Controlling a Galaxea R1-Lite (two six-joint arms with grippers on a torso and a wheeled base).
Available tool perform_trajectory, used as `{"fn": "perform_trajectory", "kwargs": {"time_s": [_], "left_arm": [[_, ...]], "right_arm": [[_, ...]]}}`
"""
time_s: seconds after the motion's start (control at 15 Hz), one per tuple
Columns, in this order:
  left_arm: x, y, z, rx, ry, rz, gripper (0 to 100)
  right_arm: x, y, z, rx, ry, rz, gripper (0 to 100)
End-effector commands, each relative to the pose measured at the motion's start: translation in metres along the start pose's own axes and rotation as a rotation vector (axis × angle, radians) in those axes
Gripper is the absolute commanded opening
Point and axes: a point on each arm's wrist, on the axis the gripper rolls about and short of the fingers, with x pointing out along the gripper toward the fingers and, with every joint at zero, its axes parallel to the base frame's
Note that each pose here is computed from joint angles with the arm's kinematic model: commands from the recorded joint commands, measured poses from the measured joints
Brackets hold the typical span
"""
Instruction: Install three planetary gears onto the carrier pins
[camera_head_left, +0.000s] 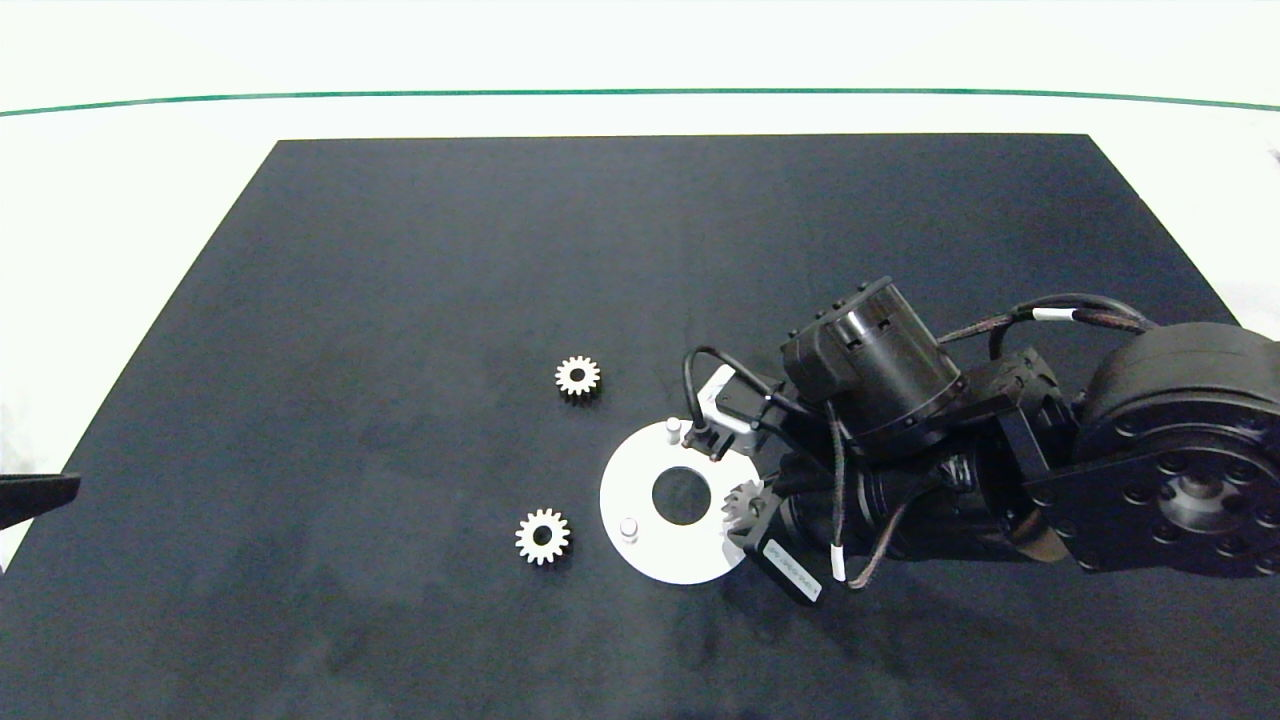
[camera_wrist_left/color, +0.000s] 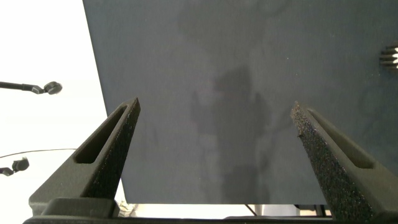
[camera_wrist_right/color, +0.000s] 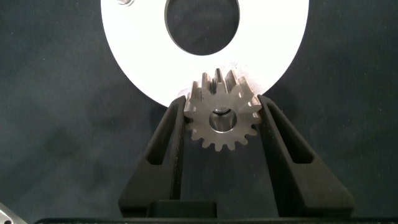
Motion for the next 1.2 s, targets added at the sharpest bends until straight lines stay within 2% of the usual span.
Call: {"fn": "perform_trajectory", "kwargs": {"time_s": [0.07, 0.13, 0.2, 0.8, 1.0, 1.13, 1.2], "left_arm": [[0.000, 0.000, -0.001, 0.002, 0.004, -0.001, 100], [0.000, 0.000, -0.001, 0.002, 0.004, -0.001, 100], [0.000, 0.000, -0.001, 0.002, 0.004, -0.001, 100], [-0.001, 0.000, -0.001, 0.001, 0.001, 0.000, 100], [0.000, 0.000, -0.001, 0.001, 0.004, 0.001, 100], [0.003, -0.001, -0.003, 0.002, 0.019, -0.004, 100], [0.009, 0.000, 0.000, 0.006, 0.027, -0.009, 100]], "right_arm": [[0.000, 0.000, 0.000, -0.002, 0.002, -0.003, 25], [0.000, 0.000, 0.000, -0.004, 0.002, -0.002, 25], [0.000, 0.000, 0.000, -0.004, 0.001, -0.002, 100], [-0.011, -0.002, 0.002, 0.001, -0.029, -0.010, 100], [-0.041, -0.008, 0.000, 0.018, -0.086, -0.057, 100], [-0.069, -0.014, -0.012, 0.044, -0.131, -0.075, 100], [-0.095, -0.021, -0.029, 0.111, -0.174, -0.097, 100]]}}
